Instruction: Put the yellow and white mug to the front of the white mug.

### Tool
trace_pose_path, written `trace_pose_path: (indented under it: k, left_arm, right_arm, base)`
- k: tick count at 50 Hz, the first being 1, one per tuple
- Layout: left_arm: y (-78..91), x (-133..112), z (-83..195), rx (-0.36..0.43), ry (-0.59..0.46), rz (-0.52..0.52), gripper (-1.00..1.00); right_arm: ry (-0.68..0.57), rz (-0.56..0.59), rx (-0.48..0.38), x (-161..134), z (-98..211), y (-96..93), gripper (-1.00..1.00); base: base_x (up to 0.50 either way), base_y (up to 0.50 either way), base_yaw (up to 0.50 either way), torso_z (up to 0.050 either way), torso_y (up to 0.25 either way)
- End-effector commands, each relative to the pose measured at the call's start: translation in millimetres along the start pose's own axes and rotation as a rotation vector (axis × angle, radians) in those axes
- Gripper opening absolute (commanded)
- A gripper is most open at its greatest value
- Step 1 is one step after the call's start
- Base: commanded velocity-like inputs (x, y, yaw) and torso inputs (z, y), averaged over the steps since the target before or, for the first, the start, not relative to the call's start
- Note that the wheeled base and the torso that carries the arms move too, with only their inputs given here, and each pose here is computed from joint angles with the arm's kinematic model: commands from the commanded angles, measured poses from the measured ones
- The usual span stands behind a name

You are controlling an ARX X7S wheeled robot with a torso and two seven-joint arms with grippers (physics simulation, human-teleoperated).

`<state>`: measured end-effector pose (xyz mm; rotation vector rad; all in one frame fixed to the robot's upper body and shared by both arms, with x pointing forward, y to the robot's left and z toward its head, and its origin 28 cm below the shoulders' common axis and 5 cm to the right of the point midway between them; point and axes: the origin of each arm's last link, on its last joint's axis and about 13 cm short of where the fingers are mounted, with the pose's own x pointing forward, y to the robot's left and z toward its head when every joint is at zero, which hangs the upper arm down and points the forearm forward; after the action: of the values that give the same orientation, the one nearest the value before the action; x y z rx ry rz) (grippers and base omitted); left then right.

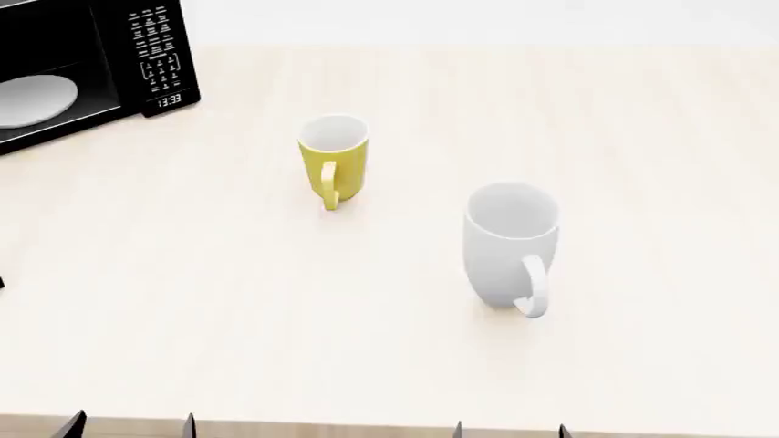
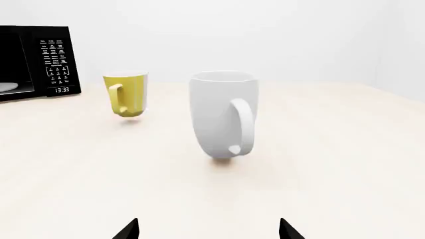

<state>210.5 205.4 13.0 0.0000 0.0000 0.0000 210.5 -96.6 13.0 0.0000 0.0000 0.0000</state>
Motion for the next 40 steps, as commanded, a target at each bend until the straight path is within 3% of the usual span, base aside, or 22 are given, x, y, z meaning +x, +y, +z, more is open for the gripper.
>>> trace_pose_path:
  k: [1,2,3,12,13,14,17,22,29,34,40]
  left_arm:
    - [1.9,1.0,4.3,-0.005,-0.018,0.007,1.00]
    - [1.9,1.0,4.3,-0.005,-0.018,0.007,1.00]
    - [2.5,3.9,14.6,0.021,-0.057,0.007,1.00]
    - [1.0,6.5,10.8,0.035,-0.053,0.007,1.00]
    - [11.3,10.3,15.3,0.019,-0.064,0.042,1.00]
    - [11.4,10.4,15.2,0.019,-0.064,0.041,1.00]
    - [11.8,10.7,15.1,0.019,-0.062,0.041,1.00]
    - [12.2,11.4,15.0,0.017,-0.061,0.041,1.00]
    - [12.3,12.0,14.7,0.015,-0.059,0.040,1.00]
    - [12.2,12.1,14.6,0.013,-0.059,0.039,1.00]
    - [11.5,11.8,14.2,0.015,-0.062,0.032,1.00]
  right_arm:
    - [0.048,0.001,0.090,3.3,-5.0,-1.6,1.00]
    - [0.048,0.001,0.090,3.3,-5.0,-1.6,1.00]
    - [0.081,-0.015,0.000,4.0,-9.5,2.0,1.00]
    - [0.008,0.017,0.005,-1.9,0.7,4.1,1.00]
    - [-0.150,-0.182,0.147,-14.1,24.8,-24.6,1.00]
    - [-0.157,-0.208,0.147,-15.0,24.6,-32.5,1.00]
    - [-0.136,-0.207,0.088,-12.7,21.5,-29.8,1.00]
    - [-0.135,-0.212,0.069,-12.7,22.1,-28.2,1.00]
    - [-0.150,-0.198,0.096,-13.6,23.4,-28.9,1.00]
    - [-0.175,-0.171,0.135,-15.4,25.4,-29.7,1.00]
    - [-0.189,-0.159,0.115,-15.6,24.6,-30.0,1.00]
  base:
    - [0.00,0.00,0.00,0.000,0.000]
    - [0.00,0.00,0.00,0.000,0.000]
    - [0.00,0.00,0.00,0.000,0.000]
    - [0.00,0.00,0.00,0.000,0.000]
    - [0.14,-0.50,0.00,0.000,0.000]
    - [0.14,-0.50,0.00,0.000,0.000]
    - [0.15,-0.50,0.00,0.000,0.000]
    - [0.01,-0.08,0.00,0.000,0.000]
    - [0.00,0.00,0.00,0.000,0.000]
    - [0.09,-0.47,0.00,0.000,0.000]
    - [0.17,-0.48,0.00,0.000,0.000]
